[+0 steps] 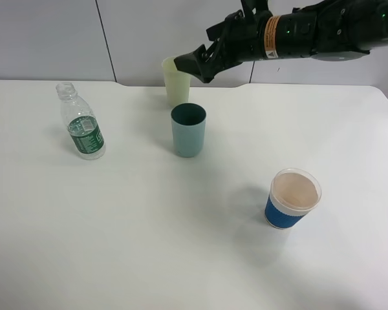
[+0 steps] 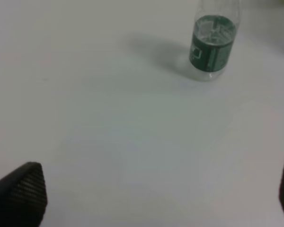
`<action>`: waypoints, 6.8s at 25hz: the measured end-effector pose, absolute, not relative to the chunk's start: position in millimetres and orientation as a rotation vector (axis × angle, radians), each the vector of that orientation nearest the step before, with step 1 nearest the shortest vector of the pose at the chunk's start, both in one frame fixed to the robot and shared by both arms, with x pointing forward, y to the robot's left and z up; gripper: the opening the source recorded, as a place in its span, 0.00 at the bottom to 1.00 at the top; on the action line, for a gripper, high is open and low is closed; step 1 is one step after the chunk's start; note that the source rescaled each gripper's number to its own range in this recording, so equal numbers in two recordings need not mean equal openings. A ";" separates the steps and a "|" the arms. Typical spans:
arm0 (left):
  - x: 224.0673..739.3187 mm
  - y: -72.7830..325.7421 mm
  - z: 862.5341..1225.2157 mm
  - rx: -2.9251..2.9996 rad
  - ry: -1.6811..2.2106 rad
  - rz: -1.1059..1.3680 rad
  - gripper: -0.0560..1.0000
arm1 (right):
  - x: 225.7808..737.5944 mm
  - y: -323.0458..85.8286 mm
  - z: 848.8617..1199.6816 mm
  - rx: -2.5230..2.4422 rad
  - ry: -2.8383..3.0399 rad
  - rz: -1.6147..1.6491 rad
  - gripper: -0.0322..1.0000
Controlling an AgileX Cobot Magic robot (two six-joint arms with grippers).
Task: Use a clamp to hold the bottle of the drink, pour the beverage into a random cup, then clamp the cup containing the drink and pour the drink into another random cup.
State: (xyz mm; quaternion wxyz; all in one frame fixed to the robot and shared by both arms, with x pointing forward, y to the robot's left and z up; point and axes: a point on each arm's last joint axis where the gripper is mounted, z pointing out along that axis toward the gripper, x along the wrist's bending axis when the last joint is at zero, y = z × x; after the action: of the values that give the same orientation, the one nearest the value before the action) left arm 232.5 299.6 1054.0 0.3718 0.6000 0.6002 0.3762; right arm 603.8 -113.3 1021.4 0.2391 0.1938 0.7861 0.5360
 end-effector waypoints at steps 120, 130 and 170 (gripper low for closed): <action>232.6 299.7 1054.1 1.537 1.538 0.965 1.00 | 232.7 -292.3 1052.6 1.443 1.648 0.936 1.00; 232.6 299.7 1054.1 1.537 1.538 0.965 1.00 | 232.7 -292.3 1052.6 1.443 1.648 0.936 1.00; 232.6 299.7 1054.1 1.537 1.538 0.965 1.00 | 232.6 -290.5 1052.8 1.448 1.652 0.964 1.00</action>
State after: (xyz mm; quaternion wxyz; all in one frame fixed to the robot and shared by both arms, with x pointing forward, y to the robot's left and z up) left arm 232.6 299.7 1054.1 0.3720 0.5998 0.6001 0.3764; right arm 232.6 -290.5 1052.8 0.3627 0.5625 0.6418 0.3744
